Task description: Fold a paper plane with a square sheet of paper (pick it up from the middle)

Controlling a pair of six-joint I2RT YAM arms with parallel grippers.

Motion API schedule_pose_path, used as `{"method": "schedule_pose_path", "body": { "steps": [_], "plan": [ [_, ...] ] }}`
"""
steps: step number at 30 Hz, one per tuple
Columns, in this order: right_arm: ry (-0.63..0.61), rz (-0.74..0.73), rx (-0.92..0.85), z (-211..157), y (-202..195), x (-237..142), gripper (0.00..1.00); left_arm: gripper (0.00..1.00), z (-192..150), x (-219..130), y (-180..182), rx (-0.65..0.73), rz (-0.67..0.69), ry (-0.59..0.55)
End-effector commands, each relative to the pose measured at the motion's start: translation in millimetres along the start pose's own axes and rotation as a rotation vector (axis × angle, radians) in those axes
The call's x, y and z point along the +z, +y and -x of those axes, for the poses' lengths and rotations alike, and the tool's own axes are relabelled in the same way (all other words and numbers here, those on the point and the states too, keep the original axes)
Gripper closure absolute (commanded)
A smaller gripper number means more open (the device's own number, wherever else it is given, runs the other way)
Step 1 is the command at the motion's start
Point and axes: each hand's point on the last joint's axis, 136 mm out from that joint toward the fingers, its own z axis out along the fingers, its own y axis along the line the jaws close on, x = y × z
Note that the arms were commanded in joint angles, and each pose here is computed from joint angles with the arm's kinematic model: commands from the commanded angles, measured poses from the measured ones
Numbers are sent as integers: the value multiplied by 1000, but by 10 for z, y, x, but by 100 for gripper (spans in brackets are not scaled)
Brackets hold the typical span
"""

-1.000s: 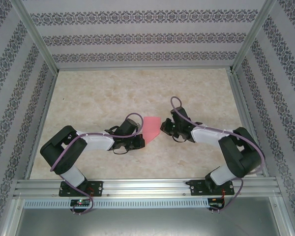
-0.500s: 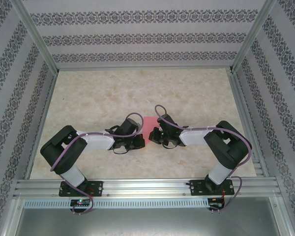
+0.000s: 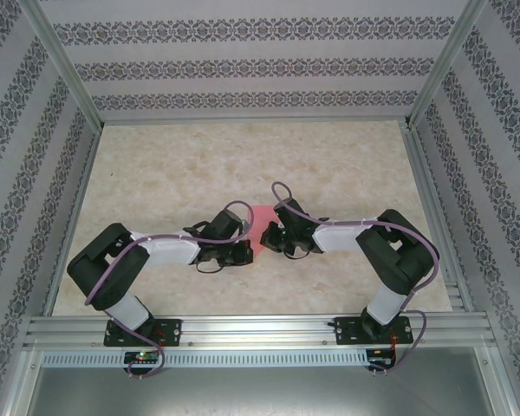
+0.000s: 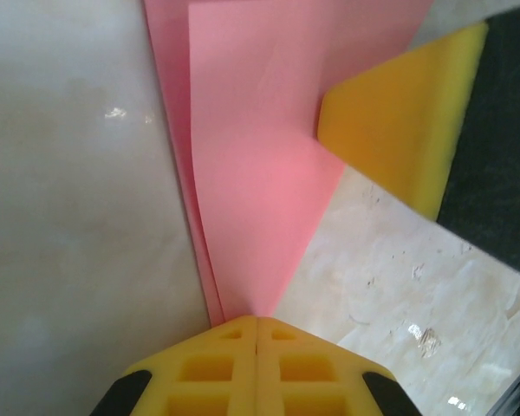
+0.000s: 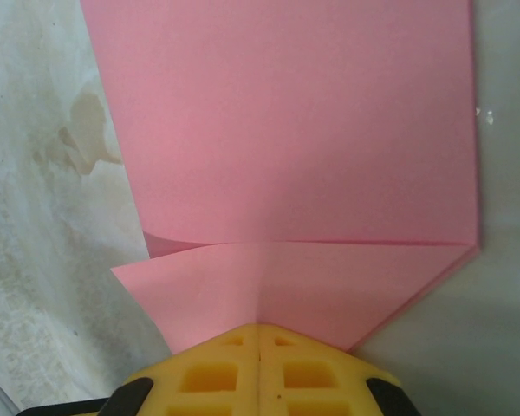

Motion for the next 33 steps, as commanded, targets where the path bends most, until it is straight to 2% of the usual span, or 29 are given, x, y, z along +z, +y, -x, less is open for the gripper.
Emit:
{"method": "schedule_pose_path", "body": {
  "steps": [1,7,13,16,18,21,23,27,33],
  "plan": [
    [-17,-170,69,12,-479,85,97,100,-565,-40,408,-31,135,198],
    [-19,-156,78,-9,-442,56,97,100,-434,-134,357,-4,159,148],
    [-74,-25,61,75,-35,-200,93,100,41,-429,-134,63,41,-61],
    [-146,37,28,233,147,-434,85,100,224,-490,-336,92,-15,-130],
    [-192,58,25,331,176,-583,74,100,313,-478,-437,108,-37,-143],
    [-232,53,49,406,66,-713,59,100,432,-405,-501,108,-36,-154],
    [-235,44,71,423,-41,-741,56,100,487,-370,-565,108,-53,-160],
    [-232,41,91,446,-162,-751,52,100,631,-291,-470,103,21,-198],
    [-186,49,80,445,-152,-639,52,100,800,-164,-214,81,170,-242]
  ]
}}
